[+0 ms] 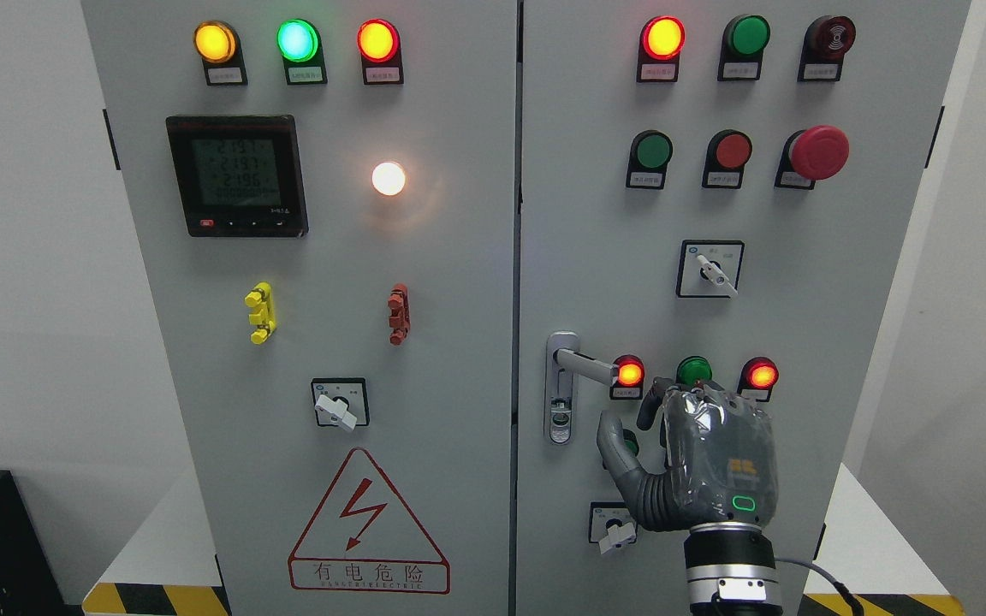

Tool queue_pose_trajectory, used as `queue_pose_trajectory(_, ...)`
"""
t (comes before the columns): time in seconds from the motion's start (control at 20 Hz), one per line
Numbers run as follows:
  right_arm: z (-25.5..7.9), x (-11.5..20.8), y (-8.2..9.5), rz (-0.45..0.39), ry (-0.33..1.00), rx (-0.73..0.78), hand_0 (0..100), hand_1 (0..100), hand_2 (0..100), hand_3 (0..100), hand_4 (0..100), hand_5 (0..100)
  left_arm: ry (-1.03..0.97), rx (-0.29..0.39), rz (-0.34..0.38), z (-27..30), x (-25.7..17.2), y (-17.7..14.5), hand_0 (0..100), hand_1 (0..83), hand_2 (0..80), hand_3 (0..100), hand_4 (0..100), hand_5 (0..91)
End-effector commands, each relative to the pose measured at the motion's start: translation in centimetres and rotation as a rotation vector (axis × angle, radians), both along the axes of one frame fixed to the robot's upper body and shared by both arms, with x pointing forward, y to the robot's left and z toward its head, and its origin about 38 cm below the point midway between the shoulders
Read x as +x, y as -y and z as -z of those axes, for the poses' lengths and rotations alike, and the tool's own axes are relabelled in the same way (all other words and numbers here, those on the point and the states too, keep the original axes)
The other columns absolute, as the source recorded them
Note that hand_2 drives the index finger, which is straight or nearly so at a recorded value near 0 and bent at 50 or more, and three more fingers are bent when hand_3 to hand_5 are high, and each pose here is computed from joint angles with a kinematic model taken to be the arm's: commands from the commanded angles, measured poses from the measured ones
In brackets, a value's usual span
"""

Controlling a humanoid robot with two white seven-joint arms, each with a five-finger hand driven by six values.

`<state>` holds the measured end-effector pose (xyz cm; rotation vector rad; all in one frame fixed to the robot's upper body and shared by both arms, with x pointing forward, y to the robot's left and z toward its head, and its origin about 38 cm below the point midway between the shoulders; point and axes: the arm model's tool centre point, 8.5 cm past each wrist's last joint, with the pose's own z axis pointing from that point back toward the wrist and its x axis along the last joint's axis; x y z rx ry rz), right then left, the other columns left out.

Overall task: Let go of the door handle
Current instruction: 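Open the right hand and withdraw it downward from the handle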

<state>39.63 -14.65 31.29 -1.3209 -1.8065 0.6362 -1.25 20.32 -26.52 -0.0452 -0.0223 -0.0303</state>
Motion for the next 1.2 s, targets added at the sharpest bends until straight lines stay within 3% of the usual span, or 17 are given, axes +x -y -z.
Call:
queue_pose_trajectory(0.0, -0.7, -3.1, 0.9, -0.004, 0.055, 0.019, 43, 36, 60, 83, 67, 61, 0.008, 0.000, 0.000, 0.0, 0.1, 0.0, 0, 0.0, 4.3, 11, 0, 0.0)
queue_pose_trajectory(0.3, 0.8, -3.9, 3.7, 0.058, 0.022, 0.060, 43, 33, 44, 65, 53, 43, 0.006, 0.001, 0.000, 0.0, 0.1, -0.1, 0, 0.0, 4.4, 11, 0, 0.0)
queue_pose_trajectory(0.35, 1.1, -4.0, 4.1, 0.057, 0.015, 0.073, 43, 32, 38, 54, 45, 32, 0.008, 0.001, 0.000, 0.0, 0.1, -0.1, 0, 0.0, 4.4, 11, 0, 0.0)
queue_pose_trajectory(0.45, 1.5, -4.1, 4.6, 0.044, 0.029, 0.081, 42, 30, 32, 47, 38, 25, 0.006, 0.000, 0.000, 0.0, 0.1, 0.0, 0, 0.0, 4.3, 11, 0, 0.0)
queue_pose_trajectory(0.5, 1.6, -4.2, 5.1, 0.035, 0.041, 0.079, 42, 30, 27, 38, 29, 15, 0.006, 0.001, 0.000, 0.0, 0.1, -0.1, 0, 0.0, 4.3, 11, 0, 0.0)
queue_pose_trajectory(0.55, 1.5, -4.3, 5.4, 0.017, 0.057, 0.074, 42, 29, 25, 36, 27, 13, 0.008, 0.000, 0.000, 0.0, 0.1, 0.0, 0, 0.0, 4.3, 11, 0, 0.0)
queue_pose_trajectory(0.65, 1.6, -4.5, 6.3, -0.007, 0.088, 0.077, 41, 28, 15, 22, 15, 4, 0.008, 0.000, 0.000, 0.0, 0.1, 0.0, 0, 0.0, 4.4, 11, 0, 0.0)
queue_pose_trajectory(0.9, 1.5, -4.7, 7.4, -0.026, 0.118, 0.120, 40, 26, 2, 5, 0, 0, 0.008, 0.000, 0.000, 0.0, 0.1, 0.0, 0, 0.0, 4.4, 11, 0, 0.0)
queue_pose_trajectory(1.15, 0.9, -4.9, 7.3, -0.062, 0.179, 0.150, 41, 25, 0, 0, 0, 0, 0.008, 0.001, 0.000, 0.0, 0.1, -0.1, 0, 0.0, 4.5, 10, 0, 0.0)
